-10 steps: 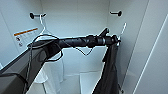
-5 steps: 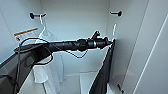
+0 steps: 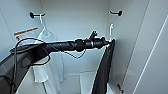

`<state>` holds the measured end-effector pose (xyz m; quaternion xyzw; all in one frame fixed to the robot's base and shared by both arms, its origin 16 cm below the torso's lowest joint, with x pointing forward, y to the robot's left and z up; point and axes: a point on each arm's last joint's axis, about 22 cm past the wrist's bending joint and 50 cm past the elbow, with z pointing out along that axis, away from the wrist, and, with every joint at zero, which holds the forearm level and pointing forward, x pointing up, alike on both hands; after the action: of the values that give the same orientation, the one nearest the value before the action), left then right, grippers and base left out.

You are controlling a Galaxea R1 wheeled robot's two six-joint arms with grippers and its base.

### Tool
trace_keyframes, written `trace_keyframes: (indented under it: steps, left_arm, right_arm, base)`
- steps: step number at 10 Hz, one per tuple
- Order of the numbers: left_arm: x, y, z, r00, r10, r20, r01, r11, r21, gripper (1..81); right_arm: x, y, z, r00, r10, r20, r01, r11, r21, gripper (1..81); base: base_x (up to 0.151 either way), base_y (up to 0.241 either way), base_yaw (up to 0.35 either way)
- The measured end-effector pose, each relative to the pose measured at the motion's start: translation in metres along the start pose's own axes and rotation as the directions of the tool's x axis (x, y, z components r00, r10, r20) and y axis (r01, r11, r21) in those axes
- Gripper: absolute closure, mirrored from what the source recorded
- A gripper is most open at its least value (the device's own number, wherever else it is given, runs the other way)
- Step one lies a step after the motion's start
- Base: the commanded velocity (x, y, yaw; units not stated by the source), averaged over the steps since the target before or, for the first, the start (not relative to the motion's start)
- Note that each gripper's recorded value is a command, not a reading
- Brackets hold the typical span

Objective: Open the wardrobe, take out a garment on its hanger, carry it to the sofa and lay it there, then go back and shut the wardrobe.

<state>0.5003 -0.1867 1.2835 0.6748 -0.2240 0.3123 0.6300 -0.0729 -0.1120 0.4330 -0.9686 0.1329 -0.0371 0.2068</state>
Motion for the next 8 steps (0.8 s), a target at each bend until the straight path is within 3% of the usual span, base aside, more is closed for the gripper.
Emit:
trace_keyframes:
  steps: [8]
  left_arm:
    - [-0.0132, -0.0021, -0.0051, 1.0, -0.015, 0.014, 0.016, 1.0, -0.008, 81.1]
  right_arm:
    - [-0.0056, 0.0006, -0.0007, 1.0, 0.002, 0.006, -0.002, 1.0, -0.001, 1.0]
  base:
    - [-0.123, 0.0, 0.0]
